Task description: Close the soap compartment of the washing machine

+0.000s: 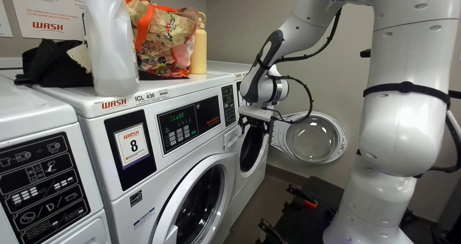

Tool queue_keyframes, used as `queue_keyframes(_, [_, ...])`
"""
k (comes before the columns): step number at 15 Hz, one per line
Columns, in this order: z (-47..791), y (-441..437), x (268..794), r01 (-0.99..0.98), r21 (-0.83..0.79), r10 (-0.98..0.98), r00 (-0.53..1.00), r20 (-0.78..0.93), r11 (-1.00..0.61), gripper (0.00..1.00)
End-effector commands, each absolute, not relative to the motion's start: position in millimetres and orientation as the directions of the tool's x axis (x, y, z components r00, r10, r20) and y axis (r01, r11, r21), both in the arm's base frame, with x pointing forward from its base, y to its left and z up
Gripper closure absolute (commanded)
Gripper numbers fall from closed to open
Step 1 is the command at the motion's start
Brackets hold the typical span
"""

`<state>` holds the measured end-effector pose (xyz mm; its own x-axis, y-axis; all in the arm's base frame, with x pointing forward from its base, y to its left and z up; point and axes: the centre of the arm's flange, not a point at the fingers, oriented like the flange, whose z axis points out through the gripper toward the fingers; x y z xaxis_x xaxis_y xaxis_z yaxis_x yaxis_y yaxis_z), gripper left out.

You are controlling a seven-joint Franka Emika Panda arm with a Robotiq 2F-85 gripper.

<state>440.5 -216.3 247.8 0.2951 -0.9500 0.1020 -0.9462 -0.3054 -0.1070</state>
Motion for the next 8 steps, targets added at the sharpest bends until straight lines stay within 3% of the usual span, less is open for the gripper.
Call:
queue_keyframes(1, [320, -185, 419, -0.914, -0.074, -0.915, 0.391, 0.098, -0.399, 0.0])
queue_keyframes(8, [425, -128, 413, -0.788, 0.021, -0.778, 0.611, 0.148, -0.615, 0.0])
